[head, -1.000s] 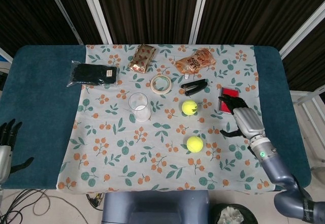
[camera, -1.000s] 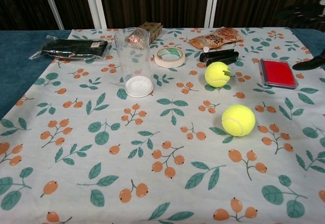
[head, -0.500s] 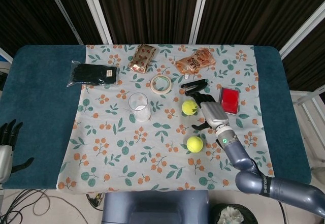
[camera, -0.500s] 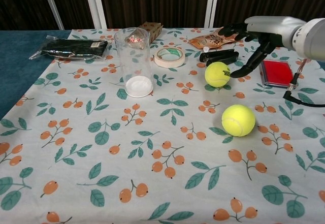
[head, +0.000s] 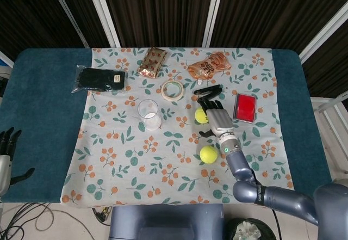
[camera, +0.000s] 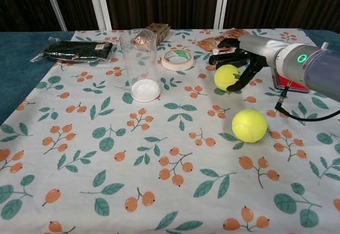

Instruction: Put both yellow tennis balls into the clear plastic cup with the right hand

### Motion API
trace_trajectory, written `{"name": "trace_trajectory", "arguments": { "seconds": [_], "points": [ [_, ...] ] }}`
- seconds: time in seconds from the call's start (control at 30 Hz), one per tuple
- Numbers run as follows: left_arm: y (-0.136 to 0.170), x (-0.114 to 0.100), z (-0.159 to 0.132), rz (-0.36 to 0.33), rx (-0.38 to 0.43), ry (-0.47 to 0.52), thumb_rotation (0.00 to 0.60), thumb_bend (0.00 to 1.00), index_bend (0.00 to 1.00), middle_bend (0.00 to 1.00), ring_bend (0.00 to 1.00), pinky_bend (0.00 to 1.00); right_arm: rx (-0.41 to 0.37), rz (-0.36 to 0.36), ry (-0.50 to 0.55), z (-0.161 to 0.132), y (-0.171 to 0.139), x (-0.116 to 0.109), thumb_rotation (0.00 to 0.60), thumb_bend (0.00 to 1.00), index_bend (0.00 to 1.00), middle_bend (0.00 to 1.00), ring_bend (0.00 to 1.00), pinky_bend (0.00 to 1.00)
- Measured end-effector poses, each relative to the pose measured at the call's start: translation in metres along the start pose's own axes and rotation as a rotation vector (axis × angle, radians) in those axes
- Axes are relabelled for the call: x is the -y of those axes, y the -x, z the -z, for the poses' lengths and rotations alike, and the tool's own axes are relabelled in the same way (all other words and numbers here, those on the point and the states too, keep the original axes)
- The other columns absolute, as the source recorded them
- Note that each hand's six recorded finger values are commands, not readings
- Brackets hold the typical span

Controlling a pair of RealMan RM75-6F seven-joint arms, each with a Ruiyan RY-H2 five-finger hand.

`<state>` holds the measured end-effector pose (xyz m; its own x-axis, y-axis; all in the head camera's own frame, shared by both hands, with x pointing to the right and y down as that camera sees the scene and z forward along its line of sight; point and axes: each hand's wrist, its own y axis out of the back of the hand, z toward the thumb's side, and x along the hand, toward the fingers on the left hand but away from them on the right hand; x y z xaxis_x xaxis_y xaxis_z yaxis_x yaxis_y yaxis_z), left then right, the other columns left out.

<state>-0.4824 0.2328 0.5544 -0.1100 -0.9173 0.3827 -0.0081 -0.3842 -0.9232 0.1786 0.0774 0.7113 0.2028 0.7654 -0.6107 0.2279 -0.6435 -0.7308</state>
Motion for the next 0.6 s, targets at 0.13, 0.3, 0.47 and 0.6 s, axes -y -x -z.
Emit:
{"name": "trace_trajectory", "arguments": {
  "seconds": [0.13, 0.3, 0.47, 0.6],
  "points": [
    [0.000, 0.001, 0.000, 0.005, -0.002, -0.003, 0.600, 0.00, 0.06, 0.00, 0.00, 0.00, 0.009, 0.014, -0.006, -0.001, 0.008, 0.004, 0.600, 0.26, 0.15, 0.06, 0.14, 0.00],
    [0.000, 0.001, -0.002, 0.007, 0.003, -0.003, 0.600, 0.00, 0.06, 0.00, 0.00, 0.00, 0.031, 0.019, -0.018, 0.000, 0.019, 0.010, 0.600, 0.27, 0.18, 0.08, 0.17, 0.00],
    [0.000, 0.000, 0.001, 0.005, -0.005, 0.003, 0.600, 0.00, 0.06, 0.00, 0.00, 0.00, 0.054, 0.024, -0.023, 0.002, 0.029, 0.014, 0.600, 0.27, 0.21, 0.12, 0.20, 0.00],
    [0.000, -0.003, 0.002, -0.003, -0.010, 0.007, 0.600, 0.00, 0.07, 0.00, 0.00, 0.00, 0.066, 0.037, -0.023, 0.002, 0.036, 0.017, 0.600, 0.26, 0.24, 0.14, 0.23, 0.00]
  ]
}}
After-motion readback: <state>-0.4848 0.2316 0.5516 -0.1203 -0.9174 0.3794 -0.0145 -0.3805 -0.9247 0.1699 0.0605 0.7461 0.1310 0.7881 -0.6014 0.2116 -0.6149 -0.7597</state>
